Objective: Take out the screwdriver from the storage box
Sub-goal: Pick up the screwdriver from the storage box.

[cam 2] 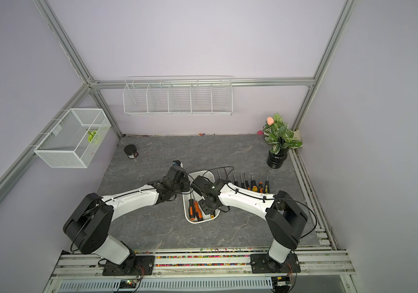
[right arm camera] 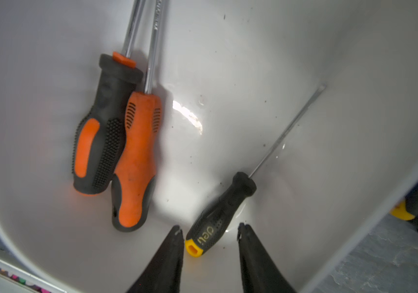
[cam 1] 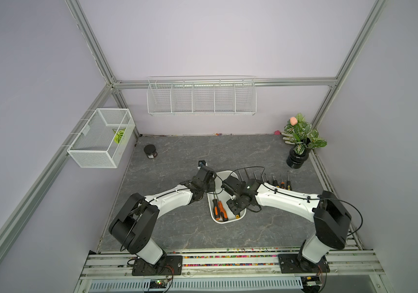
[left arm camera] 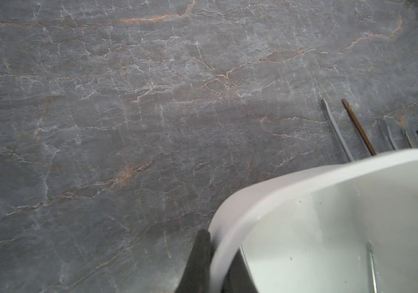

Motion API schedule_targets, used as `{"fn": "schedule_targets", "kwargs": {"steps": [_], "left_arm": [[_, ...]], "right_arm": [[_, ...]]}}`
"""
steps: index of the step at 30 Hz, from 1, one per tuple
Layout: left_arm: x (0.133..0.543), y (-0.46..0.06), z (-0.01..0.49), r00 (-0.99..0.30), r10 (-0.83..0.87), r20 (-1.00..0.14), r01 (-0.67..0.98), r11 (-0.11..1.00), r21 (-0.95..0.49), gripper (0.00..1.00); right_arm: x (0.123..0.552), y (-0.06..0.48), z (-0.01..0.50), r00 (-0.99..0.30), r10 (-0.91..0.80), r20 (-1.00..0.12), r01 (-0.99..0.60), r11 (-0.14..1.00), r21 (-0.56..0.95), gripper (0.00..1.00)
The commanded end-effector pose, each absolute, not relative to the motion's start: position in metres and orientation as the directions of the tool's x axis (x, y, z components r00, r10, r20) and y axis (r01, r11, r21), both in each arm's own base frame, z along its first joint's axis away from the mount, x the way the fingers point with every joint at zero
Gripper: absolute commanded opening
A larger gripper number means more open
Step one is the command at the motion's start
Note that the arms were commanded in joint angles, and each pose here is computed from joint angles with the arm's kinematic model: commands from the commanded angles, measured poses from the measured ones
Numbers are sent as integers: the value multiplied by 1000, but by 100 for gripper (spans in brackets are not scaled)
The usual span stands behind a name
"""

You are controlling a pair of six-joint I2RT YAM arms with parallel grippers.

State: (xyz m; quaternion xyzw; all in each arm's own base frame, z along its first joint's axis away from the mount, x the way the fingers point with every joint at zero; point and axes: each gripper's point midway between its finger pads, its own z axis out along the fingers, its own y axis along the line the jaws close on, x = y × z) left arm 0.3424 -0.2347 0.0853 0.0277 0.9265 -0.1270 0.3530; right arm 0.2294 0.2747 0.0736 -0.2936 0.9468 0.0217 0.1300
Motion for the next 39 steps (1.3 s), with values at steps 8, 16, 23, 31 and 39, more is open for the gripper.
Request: {"fn": "schedule_targets", "kwargs": {"steps": [8,16,23,31,39], "left_arm": [[343,-232,88,-736,-41,-676,131,971,-201,0],[342,-230,92,-727,-46,-685,124,972,-197,0],[342,-229,92,-723,-39,-690,120,976,-180,0],[342,-229,93,-720,-33,-693,121,978,-171,0],[343,-230,92,-723,-29,-690,122,978,-169,0]], "right_arm": [[249,255,57,-815,-543,-202,-535,839,-96,40],[254,249,36,-847,-511,-145,-511,859,-38,40],[254,248,20,-855,-512,-84,-513,859,-10,40],[251,249,13,-852,-519,-60,-520,854,2,37],[250,253,24,-851,-520,-79,-523,852,31,20]]}}
